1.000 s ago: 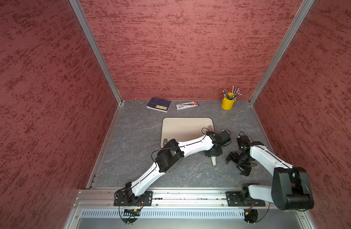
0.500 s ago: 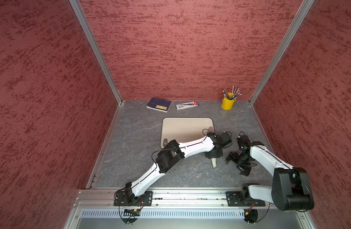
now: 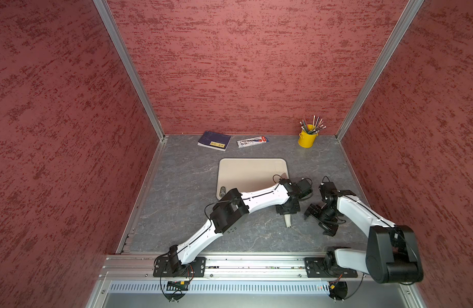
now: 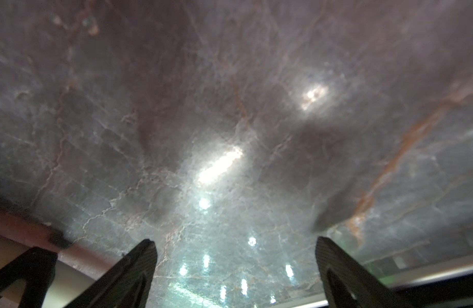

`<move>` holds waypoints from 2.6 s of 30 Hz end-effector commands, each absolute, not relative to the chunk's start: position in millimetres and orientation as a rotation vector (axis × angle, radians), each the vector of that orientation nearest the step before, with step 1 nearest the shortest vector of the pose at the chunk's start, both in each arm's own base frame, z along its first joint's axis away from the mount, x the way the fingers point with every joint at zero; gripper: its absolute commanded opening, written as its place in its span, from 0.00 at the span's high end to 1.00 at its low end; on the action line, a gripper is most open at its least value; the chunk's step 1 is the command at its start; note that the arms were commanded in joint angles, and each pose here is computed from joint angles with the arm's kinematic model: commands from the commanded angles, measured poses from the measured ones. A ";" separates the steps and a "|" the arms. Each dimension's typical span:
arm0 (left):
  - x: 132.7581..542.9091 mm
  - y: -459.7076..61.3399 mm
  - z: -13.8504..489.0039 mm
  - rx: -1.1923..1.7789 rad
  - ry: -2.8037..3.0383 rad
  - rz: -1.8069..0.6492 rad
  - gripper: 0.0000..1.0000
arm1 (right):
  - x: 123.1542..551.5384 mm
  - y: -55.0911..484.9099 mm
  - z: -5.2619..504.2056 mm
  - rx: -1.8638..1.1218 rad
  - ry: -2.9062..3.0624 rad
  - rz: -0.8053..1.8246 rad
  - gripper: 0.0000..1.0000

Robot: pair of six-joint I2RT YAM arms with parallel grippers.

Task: Align the knife with the edge of the cutting board
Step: Place the knife at the edge of the cutting board.

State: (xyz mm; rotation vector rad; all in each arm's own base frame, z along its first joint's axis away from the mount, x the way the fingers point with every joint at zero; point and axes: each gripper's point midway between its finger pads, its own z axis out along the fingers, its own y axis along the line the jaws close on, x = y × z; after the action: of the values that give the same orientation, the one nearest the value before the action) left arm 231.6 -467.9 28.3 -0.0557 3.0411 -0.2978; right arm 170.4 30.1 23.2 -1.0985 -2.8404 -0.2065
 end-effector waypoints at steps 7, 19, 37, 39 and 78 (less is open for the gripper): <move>231.5 -474.6 33.7 -0.023 3.036 -0.340 1.00 | 168.9 32.2 20.7 -1.081 -2.845 -0.219 0.02; 231.5 -475.9 30.1 -0.014 3.042 -0.344 1.00 | 169.0 32.7 20.1 -1.083 -2.841 -0.222 0.02; 230.3 -474.0 24.1 0.012 3.049 -0.320 1.00 | 170.5 33.3 18.1 -1.075 -2.837 -0.225 0.02; 230.4 -475.0 24.2 0.015 3.048 -0.323 1.00 | 170.5 34.2 17.2 -1.074 -2.835 -0.230 0.02; 234.2 -469.2 22.2 0.050 3.060 -0.279 1.00 | 172.2 35.3 16.1 -1.059 -2.830 -0.236 0.02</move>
State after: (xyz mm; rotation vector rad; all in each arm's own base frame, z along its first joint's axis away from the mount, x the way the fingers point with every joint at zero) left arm 231.4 -469.5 28.3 0.0385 3.0545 -0.2989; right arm 172.5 33.7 18.5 -1.0752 -2.8286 -0.2291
